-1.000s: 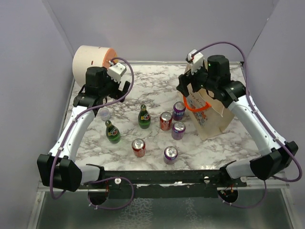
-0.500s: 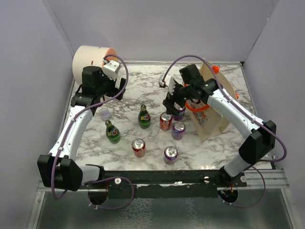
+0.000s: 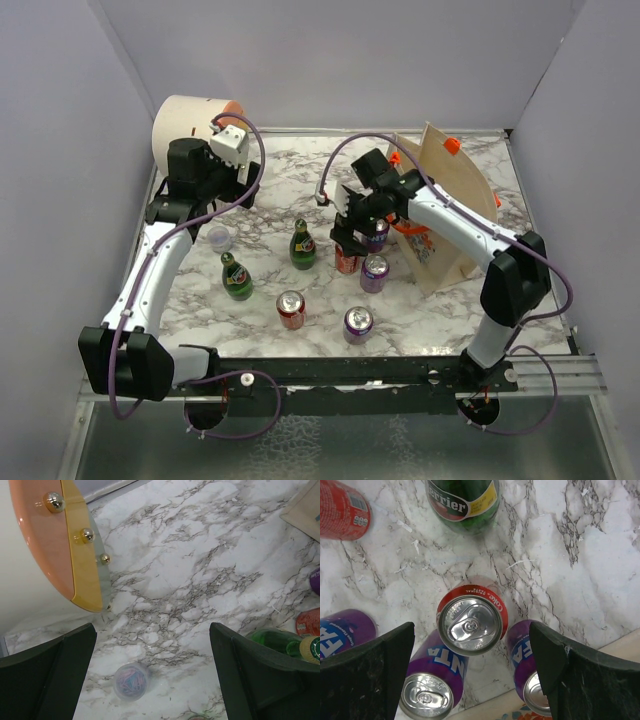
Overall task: Place the beverage into the canvas bag
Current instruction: Pick up the drink from the center of the board, then adjust the canvas bag at the center of the board.
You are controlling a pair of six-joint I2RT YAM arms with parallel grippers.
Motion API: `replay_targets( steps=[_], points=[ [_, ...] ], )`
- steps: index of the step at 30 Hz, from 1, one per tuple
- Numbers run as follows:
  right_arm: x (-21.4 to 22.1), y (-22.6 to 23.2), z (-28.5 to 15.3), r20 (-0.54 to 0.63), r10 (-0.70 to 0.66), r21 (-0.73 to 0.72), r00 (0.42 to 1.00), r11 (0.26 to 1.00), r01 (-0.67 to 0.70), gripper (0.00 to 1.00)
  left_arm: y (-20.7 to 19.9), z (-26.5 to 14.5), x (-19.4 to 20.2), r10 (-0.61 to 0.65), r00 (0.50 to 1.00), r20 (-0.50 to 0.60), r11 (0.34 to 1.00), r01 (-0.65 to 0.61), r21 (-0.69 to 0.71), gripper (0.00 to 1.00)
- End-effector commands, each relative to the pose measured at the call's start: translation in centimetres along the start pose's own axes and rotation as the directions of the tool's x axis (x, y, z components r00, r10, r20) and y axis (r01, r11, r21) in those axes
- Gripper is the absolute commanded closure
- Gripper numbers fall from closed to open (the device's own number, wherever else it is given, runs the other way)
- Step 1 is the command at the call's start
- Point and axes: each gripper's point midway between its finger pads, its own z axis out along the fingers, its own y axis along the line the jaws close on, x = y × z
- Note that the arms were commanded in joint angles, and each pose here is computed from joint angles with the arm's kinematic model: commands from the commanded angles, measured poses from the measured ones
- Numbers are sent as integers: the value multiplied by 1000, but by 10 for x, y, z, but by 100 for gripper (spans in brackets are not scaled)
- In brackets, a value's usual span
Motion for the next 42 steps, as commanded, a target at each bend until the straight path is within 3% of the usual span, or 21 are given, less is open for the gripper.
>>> replay_targets(
  steps=[1, 9, 17, 22, 25, 32, 42],
  points=[
    [12, 0, 21, -43, -14, -35, 999, 999, 12, 3, 8, -16, -28, 9, 996, 88, 999, -6, -35, 1],
    [26, 8, 44, -66, 8, -75, 998, 997, -13, 8, 8, -16, -29, 9, 996, 93, 1000, -7, -30, 1],
    [24, -2, 46, -57, 3, -25, 998, 1000, -5, 39, 6, -13, -31, 10, 995, 99, 1000, -9, -11, 1],
    [-7, -10, 26, 14, 22, 19, 1000, 1000, -22, 62, 3, -12, -39, 34, 993, 111, 999, -36, 16, 1],
    [-35, -15, 1, 90, 39, 67, 995, 997, -45, 69, 2, -10, -46, 43, 992, 123, 999, -46, 28, 1],
    [-104, -28, -95, 316, 2, 235, 949, 969, -80, 75, -2, 1, -58, 36, 990, 139, 997, -45, 62, 1],
    [-126, -86, -243, 520, 6, 477, 854, 827, -296, 78, -29, 27, -90, 111, 978, 175, 982, -135, 133, 5]
  ],
)
